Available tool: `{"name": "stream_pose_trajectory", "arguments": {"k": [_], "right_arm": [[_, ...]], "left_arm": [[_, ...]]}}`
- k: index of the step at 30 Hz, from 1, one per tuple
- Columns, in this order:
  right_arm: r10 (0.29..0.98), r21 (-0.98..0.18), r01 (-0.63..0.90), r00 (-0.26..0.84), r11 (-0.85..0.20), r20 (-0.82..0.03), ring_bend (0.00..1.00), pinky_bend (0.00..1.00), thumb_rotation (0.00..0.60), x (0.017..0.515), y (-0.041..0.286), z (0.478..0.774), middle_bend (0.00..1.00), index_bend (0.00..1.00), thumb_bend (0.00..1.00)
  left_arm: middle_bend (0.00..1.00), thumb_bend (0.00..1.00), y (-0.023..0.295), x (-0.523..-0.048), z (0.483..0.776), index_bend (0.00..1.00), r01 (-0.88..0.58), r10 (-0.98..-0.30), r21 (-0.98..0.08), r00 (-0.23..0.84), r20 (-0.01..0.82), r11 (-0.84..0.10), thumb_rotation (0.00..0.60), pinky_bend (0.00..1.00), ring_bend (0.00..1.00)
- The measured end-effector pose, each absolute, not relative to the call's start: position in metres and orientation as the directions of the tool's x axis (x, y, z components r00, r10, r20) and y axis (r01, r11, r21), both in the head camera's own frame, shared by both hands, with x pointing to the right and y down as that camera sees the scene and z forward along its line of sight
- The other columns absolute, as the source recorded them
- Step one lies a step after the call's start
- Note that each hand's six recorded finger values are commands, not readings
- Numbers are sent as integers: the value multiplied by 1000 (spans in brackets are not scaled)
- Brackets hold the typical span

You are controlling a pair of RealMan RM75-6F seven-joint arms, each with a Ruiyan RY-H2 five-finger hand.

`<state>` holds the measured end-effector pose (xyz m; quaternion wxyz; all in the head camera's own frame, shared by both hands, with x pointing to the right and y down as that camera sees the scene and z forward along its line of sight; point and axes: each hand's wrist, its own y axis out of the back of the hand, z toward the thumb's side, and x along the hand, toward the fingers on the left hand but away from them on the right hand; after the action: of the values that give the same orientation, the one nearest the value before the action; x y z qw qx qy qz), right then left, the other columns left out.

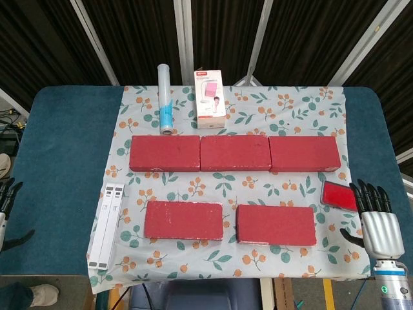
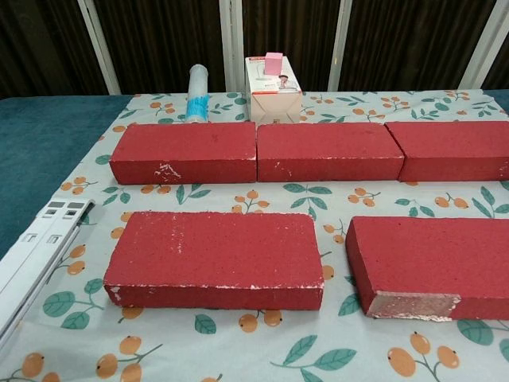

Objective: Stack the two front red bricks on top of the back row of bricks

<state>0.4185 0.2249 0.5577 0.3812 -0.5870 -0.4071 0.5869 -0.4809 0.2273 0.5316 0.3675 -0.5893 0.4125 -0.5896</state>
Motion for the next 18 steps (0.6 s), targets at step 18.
{"name": "stream_pose_trajectory", "arguments": {"k": [18], "right_arm": [[904,-901,89,-10,-425,-427,0,0,600,412,230,560,0,0,124]], "left_arm": [[6,0,229,-480,522,57,-61,-936,-936,-32,350,-348,600,133,0]]}}
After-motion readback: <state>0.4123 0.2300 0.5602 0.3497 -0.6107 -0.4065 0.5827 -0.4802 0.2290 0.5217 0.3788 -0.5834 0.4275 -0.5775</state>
